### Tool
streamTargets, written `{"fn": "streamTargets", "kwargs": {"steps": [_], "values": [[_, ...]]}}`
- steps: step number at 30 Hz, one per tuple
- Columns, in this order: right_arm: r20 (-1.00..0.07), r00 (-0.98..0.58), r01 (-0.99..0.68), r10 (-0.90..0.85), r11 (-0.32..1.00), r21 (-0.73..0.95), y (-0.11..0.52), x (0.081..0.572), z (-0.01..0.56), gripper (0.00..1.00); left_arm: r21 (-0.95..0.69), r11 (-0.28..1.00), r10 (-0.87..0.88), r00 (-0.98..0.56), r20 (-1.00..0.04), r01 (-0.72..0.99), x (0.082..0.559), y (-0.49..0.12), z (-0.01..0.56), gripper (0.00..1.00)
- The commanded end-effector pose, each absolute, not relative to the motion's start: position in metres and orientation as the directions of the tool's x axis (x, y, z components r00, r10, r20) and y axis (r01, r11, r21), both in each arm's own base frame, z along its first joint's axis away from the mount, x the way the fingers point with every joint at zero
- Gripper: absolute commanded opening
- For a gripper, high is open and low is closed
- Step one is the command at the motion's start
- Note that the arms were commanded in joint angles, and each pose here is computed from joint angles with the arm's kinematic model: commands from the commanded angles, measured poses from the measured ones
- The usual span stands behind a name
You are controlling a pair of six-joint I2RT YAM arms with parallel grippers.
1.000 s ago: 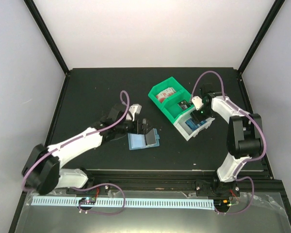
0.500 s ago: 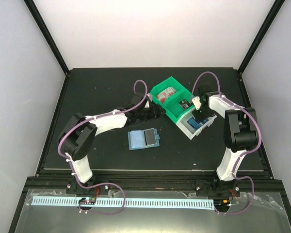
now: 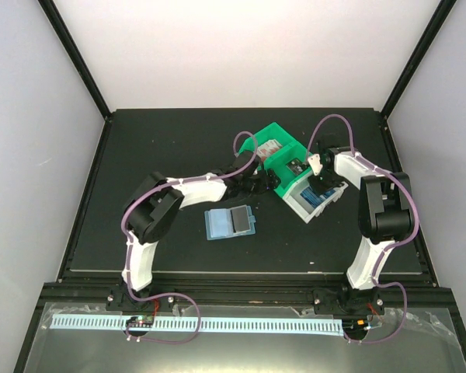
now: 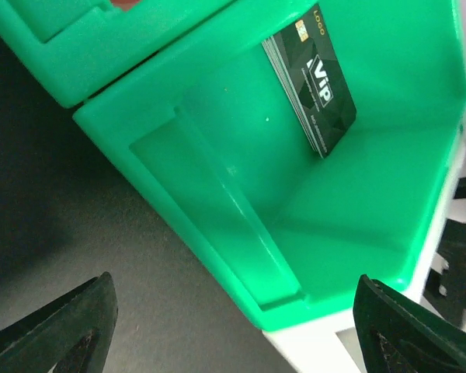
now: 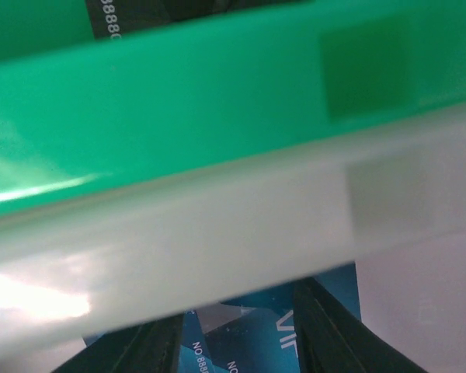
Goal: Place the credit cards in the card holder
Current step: Pick up the credit card from the storage box.
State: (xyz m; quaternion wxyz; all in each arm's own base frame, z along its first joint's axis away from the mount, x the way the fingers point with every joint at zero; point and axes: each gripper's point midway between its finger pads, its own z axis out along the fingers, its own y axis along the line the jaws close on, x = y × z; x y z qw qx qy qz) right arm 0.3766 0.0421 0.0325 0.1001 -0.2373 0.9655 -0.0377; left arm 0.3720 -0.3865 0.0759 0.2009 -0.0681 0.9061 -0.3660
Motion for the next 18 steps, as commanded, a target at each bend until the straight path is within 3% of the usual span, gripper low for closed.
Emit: {"fn": "streamTargets", "kwargs": {"steps": [1,4,9,18], "values": [[-0.228,-0.867,-0.430,-0.443,0.897,-0.104,0.049,0.384,0.050,0.44,-0.696,0.718,-0.275,-0.920,-0.278,-0.005,0.377,-0.405,0.079,0.84],[-0.220,-0.876,-0.414,-0.430,0.903,-0.114,0.046,0.384,0.049,0.50,-0.678,0.733,-0.298,-0.923,-0.245,-0.056,0.378,-0.406,0.069,0.79],[-0.230,-0.876,-0.408,-0.424,0.906,-0.116,0.046,0.386,0.051,0.50,-0.652,0.744,-0.361,-0.909,-0.210,-0.145,0.384,-0.402,0.055,0.73],[-0.258,-0.869,-0.398,-0.421,0.907,-0.140,0.043,0.386,0.061,0.42,-0.589,0.773,-0.404,-0.898,-0.172,-0.235,0.389,-0.399,0.036,0.59]]}}
